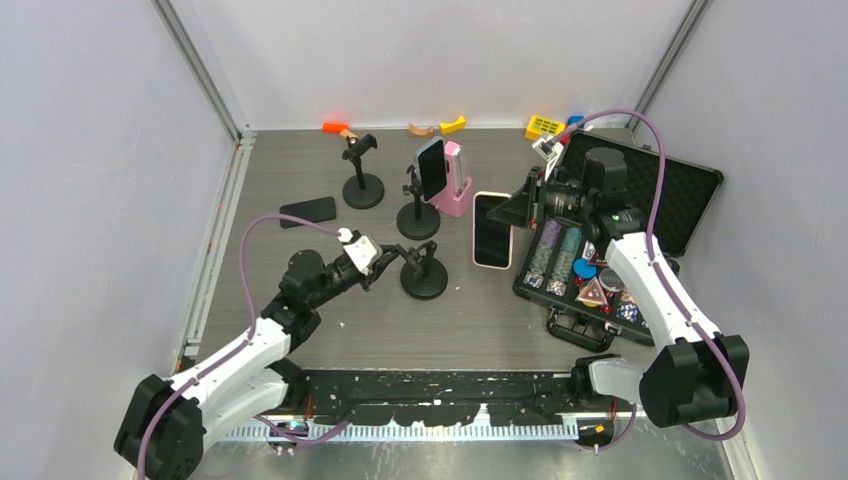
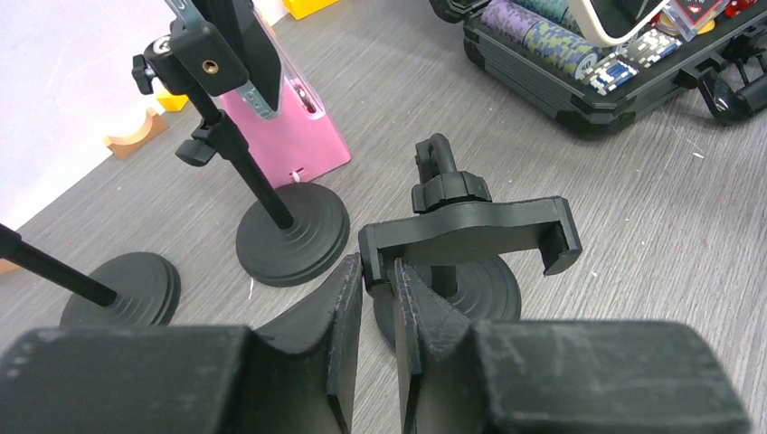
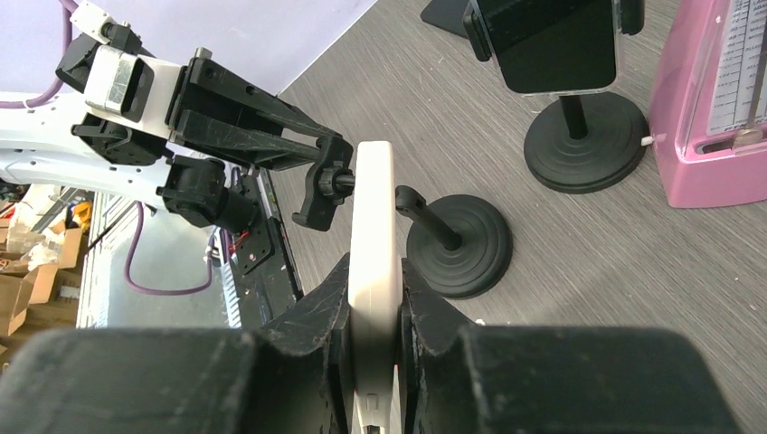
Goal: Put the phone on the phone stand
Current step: Install the phone on the phone stand.
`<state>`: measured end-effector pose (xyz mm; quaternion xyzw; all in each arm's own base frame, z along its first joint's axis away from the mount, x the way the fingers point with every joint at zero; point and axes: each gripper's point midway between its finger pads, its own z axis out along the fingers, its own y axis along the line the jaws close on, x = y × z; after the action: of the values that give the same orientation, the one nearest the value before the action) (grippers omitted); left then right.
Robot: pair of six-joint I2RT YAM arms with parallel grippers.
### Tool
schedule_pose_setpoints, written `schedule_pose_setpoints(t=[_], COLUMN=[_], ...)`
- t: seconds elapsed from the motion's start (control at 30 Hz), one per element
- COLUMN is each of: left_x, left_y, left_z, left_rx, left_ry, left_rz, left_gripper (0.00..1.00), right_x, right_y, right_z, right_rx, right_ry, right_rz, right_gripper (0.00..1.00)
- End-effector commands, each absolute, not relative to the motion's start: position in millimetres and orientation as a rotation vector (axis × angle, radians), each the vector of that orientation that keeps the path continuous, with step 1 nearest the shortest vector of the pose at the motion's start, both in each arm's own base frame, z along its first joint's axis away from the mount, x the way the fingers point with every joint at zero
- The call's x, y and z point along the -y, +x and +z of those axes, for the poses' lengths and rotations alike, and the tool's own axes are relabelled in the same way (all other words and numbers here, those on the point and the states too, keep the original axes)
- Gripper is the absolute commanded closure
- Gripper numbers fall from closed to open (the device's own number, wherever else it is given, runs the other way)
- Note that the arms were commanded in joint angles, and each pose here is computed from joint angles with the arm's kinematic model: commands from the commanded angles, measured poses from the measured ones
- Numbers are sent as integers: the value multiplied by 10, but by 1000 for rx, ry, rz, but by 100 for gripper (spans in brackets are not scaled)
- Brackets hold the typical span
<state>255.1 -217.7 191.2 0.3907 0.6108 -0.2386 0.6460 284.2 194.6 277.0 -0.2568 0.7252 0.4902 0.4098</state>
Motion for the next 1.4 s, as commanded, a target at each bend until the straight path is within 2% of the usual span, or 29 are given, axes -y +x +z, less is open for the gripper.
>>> schedule_pose_setpoints(t=[0.0, 0.13, 0.27, 0.53, 0.8, 1.07, 1.27, 1.37], left_x=[2240, 2282, 2336, 2458, 2682, 2804, 2853, 2886], left_y=[2578, 2585, 2613, 2857, 3088, 3081, 2970, 2904], left_z=[2179, 2172, 2180, 2156, 2236, 2244, 2254, 2222], left_rx=[-1285, -1291, -1326, -1531, -1754, -1826, -1834, -1854], left_ry=[861, 872, 877, 822, 751, 731, 771, 804], left_rz=[-569, -590, -623, -682, -798, -895, -959, -1000], left_gripper=[81, 88, 100, 100, 100, 100, 100, 100], right_x=[-1976, -1994, -2043, -2368, -2977, -3512, -3658, -3656], right_y=[2878, 2872, 2855, 2758, 2515, 2543, 2533, 2469], right_z=[3071, 3099, 3179, 3510, 3735, 3537, 3291, 3088], right_rx=[-1720, -1703, -1669, -1558, -1379, -1328, -1373, -1309], right_ry=[-712, -716, -731, -858, -1122, -1250, -1325, -1511], right_rz=[1210, 1226, 1246, 1256, 1297, 1447, 1498, 1368], right_gripper=[100, 100, 100, 100, 100, 100, 100, 100])
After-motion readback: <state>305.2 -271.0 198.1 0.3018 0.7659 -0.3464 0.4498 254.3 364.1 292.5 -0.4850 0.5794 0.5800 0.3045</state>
